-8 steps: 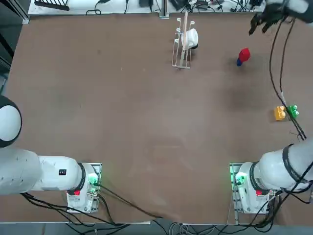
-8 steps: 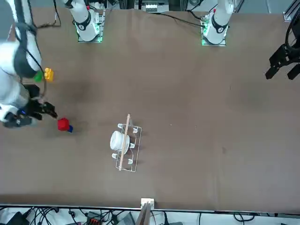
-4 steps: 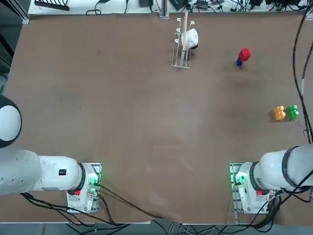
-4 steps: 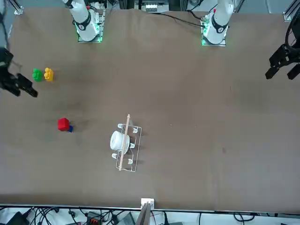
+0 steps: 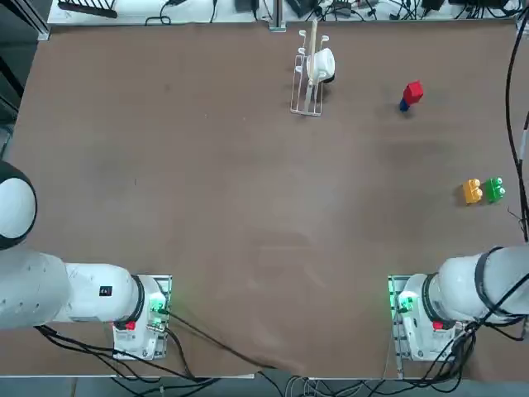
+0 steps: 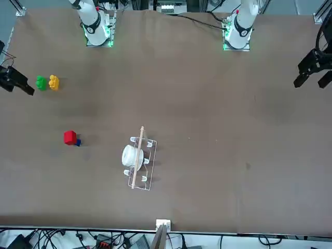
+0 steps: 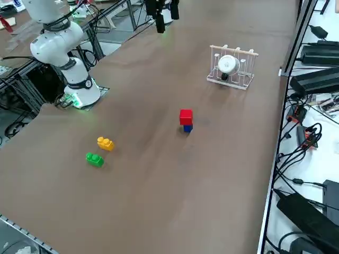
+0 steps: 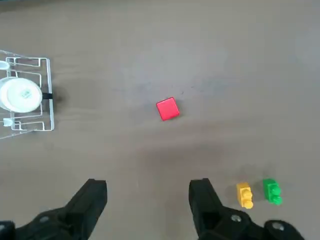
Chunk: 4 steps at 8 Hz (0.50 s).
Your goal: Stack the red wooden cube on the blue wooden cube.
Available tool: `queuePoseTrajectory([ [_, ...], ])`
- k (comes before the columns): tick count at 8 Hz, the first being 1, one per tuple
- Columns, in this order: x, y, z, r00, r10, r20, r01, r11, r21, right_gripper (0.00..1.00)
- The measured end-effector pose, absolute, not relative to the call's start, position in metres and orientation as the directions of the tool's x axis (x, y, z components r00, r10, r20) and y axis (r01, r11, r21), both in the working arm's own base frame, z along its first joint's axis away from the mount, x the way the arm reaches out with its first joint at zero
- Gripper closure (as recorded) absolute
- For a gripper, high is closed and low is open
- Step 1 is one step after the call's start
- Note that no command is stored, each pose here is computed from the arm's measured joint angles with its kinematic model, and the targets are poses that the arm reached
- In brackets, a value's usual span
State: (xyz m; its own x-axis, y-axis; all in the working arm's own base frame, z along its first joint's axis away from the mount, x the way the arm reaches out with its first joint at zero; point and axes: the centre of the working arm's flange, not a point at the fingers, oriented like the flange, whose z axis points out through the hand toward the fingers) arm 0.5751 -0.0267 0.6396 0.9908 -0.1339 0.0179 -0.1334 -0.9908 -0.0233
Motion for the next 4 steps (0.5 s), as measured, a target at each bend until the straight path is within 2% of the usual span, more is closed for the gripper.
queuePoseTrajectory([
  [4, 0.5729, -0.0250, 0.6412, 0.991, -0.131, 0.015, -0.131, -0.991, -0.023, 0.00],
])
